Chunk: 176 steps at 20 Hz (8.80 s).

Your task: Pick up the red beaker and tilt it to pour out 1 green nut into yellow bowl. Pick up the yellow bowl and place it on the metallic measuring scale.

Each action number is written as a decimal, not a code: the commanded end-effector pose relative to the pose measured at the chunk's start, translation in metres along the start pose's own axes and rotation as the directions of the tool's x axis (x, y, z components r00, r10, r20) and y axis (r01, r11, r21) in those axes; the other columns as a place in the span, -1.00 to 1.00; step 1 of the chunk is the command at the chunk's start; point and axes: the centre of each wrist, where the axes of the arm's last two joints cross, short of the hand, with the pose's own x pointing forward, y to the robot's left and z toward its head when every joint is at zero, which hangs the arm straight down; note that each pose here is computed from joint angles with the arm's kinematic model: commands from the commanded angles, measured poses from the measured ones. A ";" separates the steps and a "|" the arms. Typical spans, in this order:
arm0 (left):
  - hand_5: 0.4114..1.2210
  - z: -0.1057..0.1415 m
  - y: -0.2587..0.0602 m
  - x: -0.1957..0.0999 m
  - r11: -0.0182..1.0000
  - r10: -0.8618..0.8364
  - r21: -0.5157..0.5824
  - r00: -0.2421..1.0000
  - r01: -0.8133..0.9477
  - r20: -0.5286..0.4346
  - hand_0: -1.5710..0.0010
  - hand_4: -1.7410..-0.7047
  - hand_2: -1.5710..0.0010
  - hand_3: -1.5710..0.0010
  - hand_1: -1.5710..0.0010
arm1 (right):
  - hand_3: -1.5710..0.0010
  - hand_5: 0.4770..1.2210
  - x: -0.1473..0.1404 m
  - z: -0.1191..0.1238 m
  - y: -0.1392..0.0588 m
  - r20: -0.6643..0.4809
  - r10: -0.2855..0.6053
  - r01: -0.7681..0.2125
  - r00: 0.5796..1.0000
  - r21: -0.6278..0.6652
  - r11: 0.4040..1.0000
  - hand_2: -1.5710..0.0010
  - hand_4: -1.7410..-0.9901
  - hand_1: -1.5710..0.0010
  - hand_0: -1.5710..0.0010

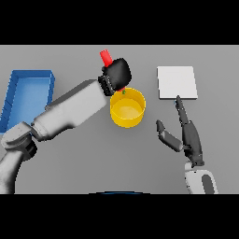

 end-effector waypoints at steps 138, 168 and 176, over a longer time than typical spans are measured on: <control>-0.32 0.190 -0.223 -0.051 0.030 0.797 0.697 -0.403 -0.717 -0.450 1.00 0.95 1.00 1.00 1.00 | -0.78 0.96 0.050 -0.153 0.061 0.632 0.623 -0.747 0.461 0.655 -0.112 -0.65 -0.95 -0.94 -0.94; -0.33 0.201 -0.221 -0.058 0.042 0.788 0.696 -0.404 -0.717 -0.464 1.00 0.96 1.00 1.00 1.00 | -0.57 1.00 0.062 -0.206 -0.078 0.296 0.883 -0.830 0.365 0.534 0.164 -0.88 -1.00 -1.00 -1.00; -0.35 0.202 -0.223 -0.058 0.042 0.788 0.702 -0.409 -0.711 -0.461 1.00 0.96 1.00 1.00 1.00 | -0.70 1.00 0.027 -0.206 -0.090 0.226 0.892 -0.797 0.390 0.568 0.205 -0.76 -1.00 -1.00 -1.00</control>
